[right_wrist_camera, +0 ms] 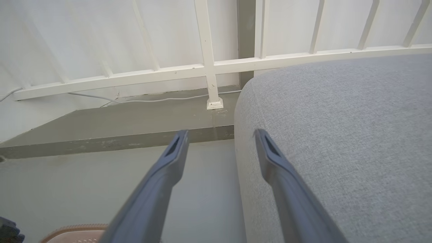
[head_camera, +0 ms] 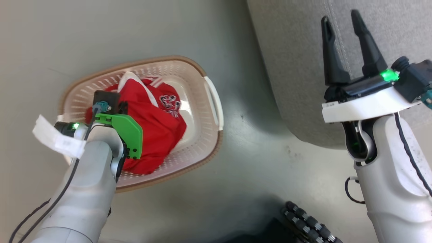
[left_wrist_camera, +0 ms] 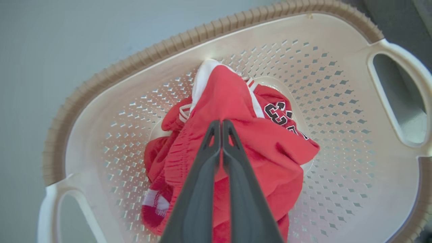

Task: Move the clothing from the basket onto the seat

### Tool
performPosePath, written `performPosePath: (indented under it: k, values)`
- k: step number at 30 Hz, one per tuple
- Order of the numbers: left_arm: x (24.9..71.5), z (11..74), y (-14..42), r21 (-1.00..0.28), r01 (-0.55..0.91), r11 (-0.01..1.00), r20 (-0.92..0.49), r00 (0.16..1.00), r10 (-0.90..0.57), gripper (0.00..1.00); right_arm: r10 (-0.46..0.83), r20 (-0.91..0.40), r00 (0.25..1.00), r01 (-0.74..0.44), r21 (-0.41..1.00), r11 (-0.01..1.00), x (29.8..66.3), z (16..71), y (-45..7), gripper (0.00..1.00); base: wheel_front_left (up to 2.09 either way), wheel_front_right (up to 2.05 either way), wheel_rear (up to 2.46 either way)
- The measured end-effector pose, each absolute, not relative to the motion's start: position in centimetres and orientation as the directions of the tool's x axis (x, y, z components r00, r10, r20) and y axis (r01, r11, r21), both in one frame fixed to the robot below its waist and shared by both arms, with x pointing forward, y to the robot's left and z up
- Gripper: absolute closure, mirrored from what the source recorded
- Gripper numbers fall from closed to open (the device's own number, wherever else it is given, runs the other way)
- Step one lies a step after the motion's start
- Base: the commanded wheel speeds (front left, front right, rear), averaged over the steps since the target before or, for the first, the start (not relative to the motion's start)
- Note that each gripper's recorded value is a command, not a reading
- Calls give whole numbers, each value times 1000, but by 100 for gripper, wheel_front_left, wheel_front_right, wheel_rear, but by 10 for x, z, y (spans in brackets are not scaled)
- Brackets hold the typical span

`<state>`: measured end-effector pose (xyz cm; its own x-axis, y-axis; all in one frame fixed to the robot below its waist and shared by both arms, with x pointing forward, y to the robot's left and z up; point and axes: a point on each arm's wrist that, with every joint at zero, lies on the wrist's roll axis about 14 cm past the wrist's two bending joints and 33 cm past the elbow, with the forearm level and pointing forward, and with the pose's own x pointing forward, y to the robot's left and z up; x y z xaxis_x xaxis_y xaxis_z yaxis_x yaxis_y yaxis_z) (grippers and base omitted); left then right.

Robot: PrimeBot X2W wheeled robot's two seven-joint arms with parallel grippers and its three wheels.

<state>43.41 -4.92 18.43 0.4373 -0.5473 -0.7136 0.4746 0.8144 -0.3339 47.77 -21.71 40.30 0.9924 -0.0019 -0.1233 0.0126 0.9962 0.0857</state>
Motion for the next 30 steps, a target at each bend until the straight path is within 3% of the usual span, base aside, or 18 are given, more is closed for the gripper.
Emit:
performPosePath:
  k: [14, 30]
  values:
    - [464, 265, -11, -334, 381, 862, -543, 670, -507, 100, 72, -129, 989, -57, 112, 992, 459, 413, -193, 0, 0, 0, 0]
    - [475, 392, -1, -298, 446, 844, -254, 816, -520, 100, 136, -94, 986, -121, 148, 982, 427, 440, -166, 0, 0, 0, 0]
